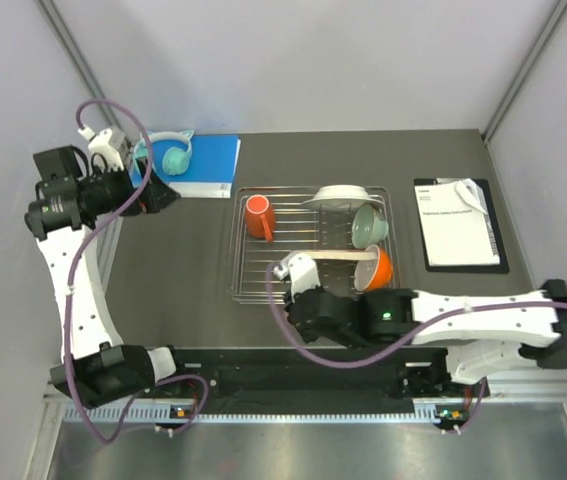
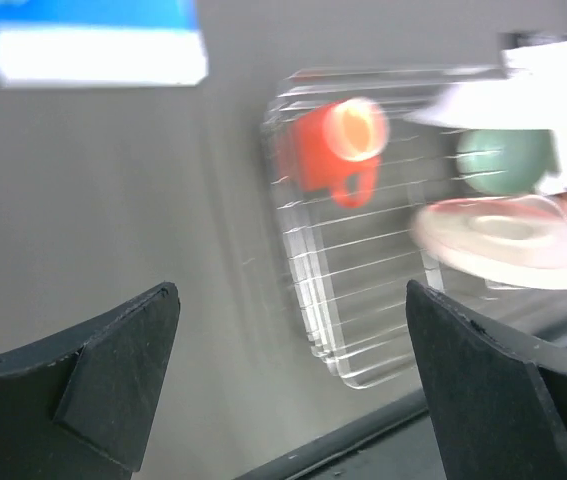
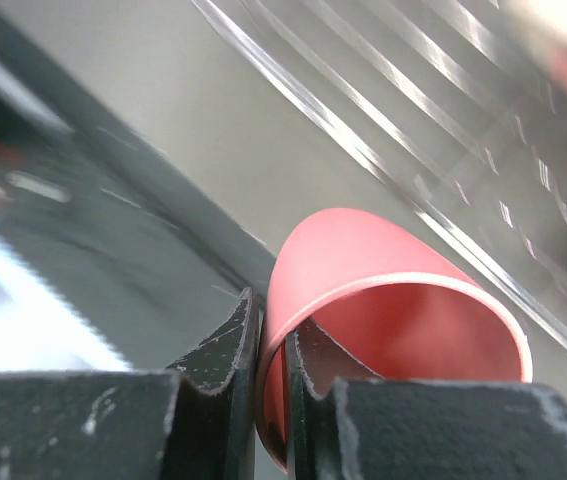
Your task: Load the mixed dishes into the dish rack
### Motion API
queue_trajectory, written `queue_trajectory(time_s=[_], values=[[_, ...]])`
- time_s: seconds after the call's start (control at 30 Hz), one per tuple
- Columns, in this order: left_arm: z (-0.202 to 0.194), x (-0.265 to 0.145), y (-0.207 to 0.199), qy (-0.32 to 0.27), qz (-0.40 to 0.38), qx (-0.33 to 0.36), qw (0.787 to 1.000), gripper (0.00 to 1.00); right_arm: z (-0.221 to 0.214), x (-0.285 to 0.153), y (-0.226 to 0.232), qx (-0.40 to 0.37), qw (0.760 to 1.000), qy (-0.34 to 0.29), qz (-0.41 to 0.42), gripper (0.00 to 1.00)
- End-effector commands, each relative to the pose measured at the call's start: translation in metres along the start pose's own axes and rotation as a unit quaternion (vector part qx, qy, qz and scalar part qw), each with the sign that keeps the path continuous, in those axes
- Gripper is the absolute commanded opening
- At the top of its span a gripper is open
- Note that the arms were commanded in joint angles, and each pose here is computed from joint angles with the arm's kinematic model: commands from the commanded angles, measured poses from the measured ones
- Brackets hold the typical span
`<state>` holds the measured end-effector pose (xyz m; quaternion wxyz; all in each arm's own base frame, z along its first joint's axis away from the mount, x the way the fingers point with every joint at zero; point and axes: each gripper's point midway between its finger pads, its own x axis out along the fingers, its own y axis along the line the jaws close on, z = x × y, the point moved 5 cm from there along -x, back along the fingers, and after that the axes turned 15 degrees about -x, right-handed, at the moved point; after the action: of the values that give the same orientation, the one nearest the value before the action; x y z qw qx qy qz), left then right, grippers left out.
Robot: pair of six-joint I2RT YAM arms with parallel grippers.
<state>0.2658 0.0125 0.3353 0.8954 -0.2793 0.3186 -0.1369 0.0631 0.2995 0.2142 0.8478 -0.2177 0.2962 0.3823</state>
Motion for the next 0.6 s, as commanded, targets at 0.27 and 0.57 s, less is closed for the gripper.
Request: queue_trajectory(time_s=[0.27, 0.57], values=[[0.044, -0.073, -0.14, -0.022, -0.233, 0.011, 0.972, 0.99, 0.142, -0.135, -0.066, 0.181, 0.828, -0.481, 0.225, 0.0], [0.034, -0.087, -0.166, 0.049, -0.387, -0.062, 0.919, 0.99, 0.164, -0.118, -0.075, 0.231, 0.746, -0.521, 0.345, 0.0]])
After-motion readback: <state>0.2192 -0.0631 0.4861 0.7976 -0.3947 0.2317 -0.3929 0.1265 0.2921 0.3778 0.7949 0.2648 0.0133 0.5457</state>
